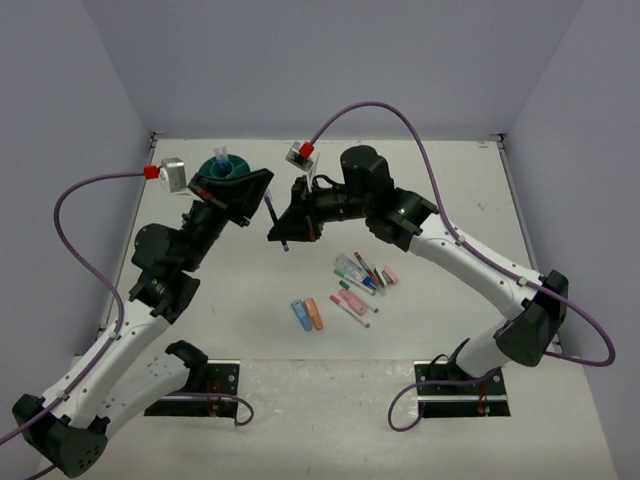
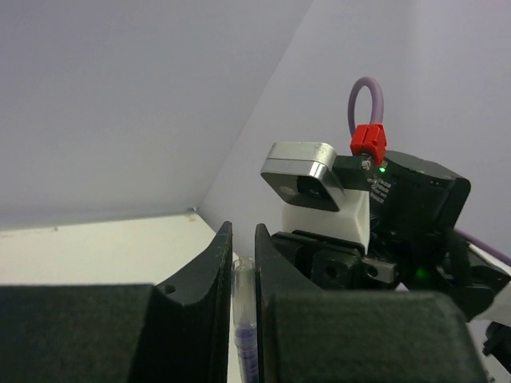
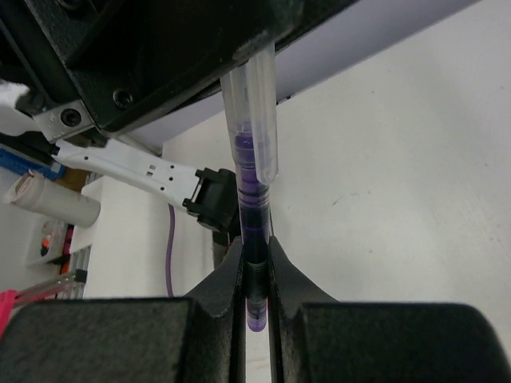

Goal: Sort the stationery into containers
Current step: Close the pen cap on the pen.

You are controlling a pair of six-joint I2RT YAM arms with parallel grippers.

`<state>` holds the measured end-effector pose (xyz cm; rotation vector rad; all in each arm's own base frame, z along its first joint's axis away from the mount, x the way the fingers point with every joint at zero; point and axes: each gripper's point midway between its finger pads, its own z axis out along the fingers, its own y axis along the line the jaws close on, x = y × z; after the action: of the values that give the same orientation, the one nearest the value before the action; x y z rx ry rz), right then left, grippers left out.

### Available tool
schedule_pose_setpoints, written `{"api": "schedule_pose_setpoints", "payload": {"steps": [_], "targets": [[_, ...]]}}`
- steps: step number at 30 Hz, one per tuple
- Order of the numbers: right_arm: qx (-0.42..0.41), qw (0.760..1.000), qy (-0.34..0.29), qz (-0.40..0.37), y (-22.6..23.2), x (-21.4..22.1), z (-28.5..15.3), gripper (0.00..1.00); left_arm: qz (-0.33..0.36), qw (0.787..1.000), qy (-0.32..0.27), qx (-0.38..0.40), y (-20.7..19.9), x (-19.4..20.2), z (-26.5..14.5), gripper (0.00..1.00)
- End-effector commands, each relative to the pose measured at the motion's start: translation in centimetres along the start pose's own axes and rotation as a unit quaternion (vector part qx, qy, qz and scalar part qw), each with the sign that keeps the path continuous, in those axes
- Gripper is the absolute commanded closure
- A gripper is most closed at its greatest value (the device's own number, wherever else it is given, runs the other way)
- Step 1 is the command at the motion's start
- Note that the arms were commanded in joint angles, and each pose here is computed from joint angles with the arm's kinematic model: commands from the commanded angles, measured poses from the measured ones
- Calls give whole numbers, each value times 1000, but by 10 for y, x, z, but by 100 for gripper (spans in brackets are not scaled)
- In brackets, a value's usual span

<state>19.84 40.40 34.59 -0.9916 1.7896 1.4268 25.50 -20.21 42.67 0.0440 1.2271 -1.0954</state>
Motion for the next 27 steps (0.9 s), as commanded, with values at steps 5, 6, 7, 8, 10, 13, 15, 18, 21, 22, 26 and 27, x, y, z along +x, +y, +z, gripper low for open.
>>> {"api": "schedule_pose_setpoints", "payload": {"steps": [5,6,7,8,10,13,15,18,21,22,26,27], "targets": [[-101,968,-150,-173,59,-34,-49,100,20,973,211,88,-55,38,-16,76],[-97,969,-150,-170,59,-29,-51,100,21,973,207,102,-63,32,-14,71],[-91,970,-150,-169,58,-27,-53,100,22,973,202,110,-68,27,-12,70],[-84,970,-151,-168,56,-25,-55,100,22,972,200,122,-74,23,-12,70],[-76,971,-153,-169,57,-21,-60,100,22,968,199,149,-87,17,-12,70],[-81,971,-146,-168,61,-18,-63,100,24,964,196,180,-97,15,-11,70],[-84,971,-144,-169,64,-19,-65,100,24,960,196,200,-103,16,-13,70],[-95,972,-135,-166,69,-17,-66,100,26,953,194,229,-109,17,-17,73],[-98,973,-127,-163,69,-16,-65,100,26,951,196,237,-110,19,-16,76],[-98,974,-126,-163,69,-16,-65,100,24,950,199,239,-110,21,-16,79],[-94,972,-133,-170,72,-19,-69,100,14,948,212,238,-106,30,-11,98],[-92,971,-136,-172,73,-21,-70,100,11,947,215,238,-104,33,-11,100]]}}
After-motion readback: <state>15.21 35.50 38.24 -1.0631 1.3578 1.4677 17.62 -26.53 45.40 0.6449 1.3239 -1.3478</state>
